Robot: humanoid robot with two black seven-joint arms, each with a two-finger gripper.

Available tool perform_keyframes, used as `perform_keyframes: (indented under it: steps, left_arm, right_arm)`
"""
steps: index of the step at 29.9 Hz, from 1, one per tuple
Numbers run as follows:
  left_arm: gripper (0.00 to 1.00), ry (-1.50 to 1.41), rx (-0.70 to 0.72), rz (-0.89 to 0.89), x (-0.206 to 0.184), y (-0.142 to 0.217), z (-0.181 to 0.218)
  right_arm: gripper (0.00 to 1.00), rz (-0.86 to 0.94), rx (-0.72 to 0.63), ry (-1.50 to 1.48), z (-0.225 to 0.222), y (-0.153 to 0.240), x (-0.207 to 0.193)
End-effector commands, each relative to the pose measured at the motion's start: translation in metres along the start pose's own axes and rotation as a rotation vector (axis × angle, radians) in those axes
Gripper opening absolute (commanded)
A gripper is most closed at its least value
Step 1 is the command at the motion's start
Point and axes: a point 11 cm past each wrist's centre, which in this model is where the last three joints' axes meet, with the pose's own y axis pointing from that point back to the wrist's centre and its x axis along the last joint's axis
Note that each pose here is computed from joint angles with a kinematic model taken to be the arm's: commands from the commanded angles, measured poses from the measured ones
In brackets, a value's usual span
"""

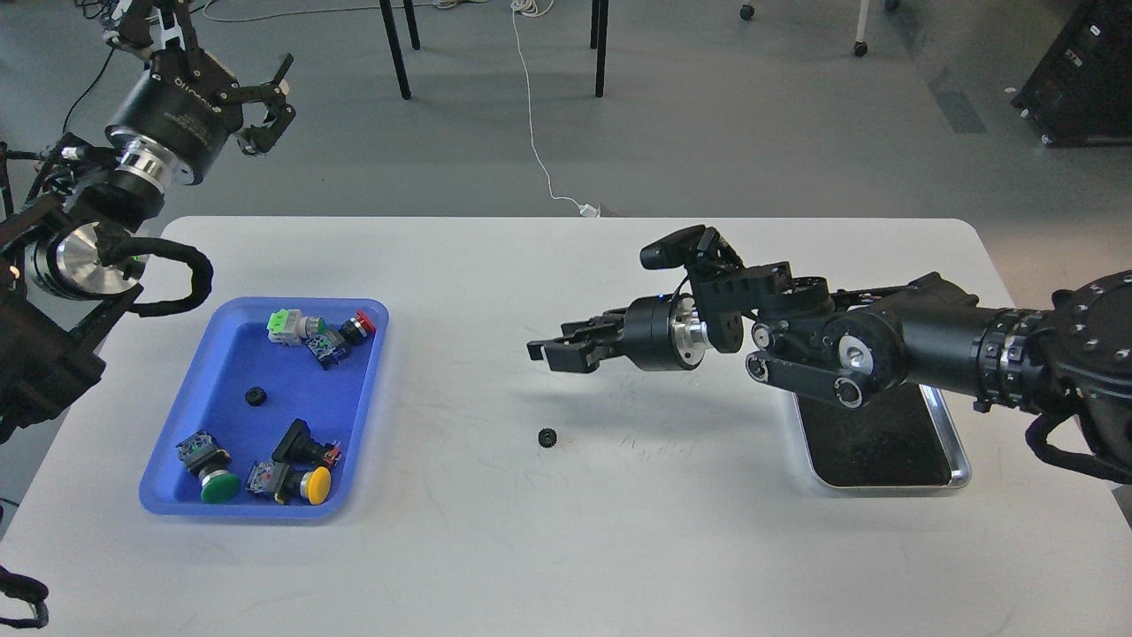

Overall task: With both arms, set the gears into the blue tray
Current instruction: 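Carry the second black part to the table center, release, lift away, then lower the left gripper onto the second black part and grasp it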

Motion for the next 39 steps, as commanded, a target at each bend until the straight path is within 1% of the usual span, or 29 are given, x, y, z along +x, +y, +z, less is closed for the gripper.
perform_keyframes:
  steps: [1, 3, 4, 8, 10, 12, 14, 17, 20, 25, 31, 36, 37, 39]
  left_arm:
    - [0.98, -0.055, 0.073, -0.084, -0.011, 0.005, 0.002]
    - [0.98, -0.083, 0.090, -0.122, -0.021, 0.005, 0.002]
    - [0.98, -0.097, 0.096, -0.142, -0.027, 0.005, 0.000]
    - [0.98, -0.221, 0.139, -0.209, -0.048, 0.002, -0.009]
    - [0.98, -0.282, 0.154, -0.219, -0.056, 0.000, -0.015]
    - [0.98, -0.365, 0.171, -0.266, -0.070, -0.001, -0.022]
    - [0.98, -0.445, 0.190, -0.343, -0.091, 0.000, -0.032]
    - [0.98, -0.602, 0.218, -0.479, -0.127, 0.010, -0.057]
    - [0.98, -0.697, 0.278, -0.538, -0.138, 0.034, -0.092]
    - [0.97, -0.906, 0.327, -0.633, -0.144, 0.052, -0.127]
    - [0.97, -1.185, 0.353, -0.867, -0.158, 0.077, -0.172]
    - [0.97, -1.319, 0.445, -1.053, -0.157, 0.109, -0.210]
    - [0.97, -1.372, 0.440, -1.094, -0.157, 0.112, -0.214]
    - [0.92, -1.495, 0.405, -1.164, -0.158, 0.114, -0.219]
  right_arm:
    - [0.91, 0.211, 0.008, -0.187, 0.015, 0.043, 0.047]
    - [0.92, 0.315, 0.019, -0.272, 0.023, 0.076, 0.067]
    - [0.92, 0.352, 0.020, -0.316, 0.029, 0.089, 0.069]
    - [0.94, 0.489, 0.012, -0.479, 0.050, 0.145, 0.070]
    - [0.94, 0.547, 0.006, -0.544, 0.060, 0.165, 0.070]
    - [0.94, 0.619, 0.021, -0.662, 0.072, 0.181, 0.069]
    - [0.94, 0.689, 0.040, -0.789, 0.083, 0.194, 0.065]
    - [0.94, 0.846, 0.098, -0.980, 0.095, 0.222, 0.070]
    - [0.94, 0.964, 0.165, -1.128, 0.100, 0.246, 0.072]
    - [0.94, 1.063, 0.195, -1.318, 0.119, 0.260, 0.042]
    - [0.94, 1.187, 0.219, -1.540, 0.140, 0.273, 0.008]
    - [0.95, 1.149, 0.232, -1.612, 0.143, 0.270, -0.026]
    - [0.95, 1.136, 0.244, -1.623, 0.143, 0.270, -0.031]
    - [0.95, 1.115, 0.263, -1.649, 0.142, 0.270, -0.042]
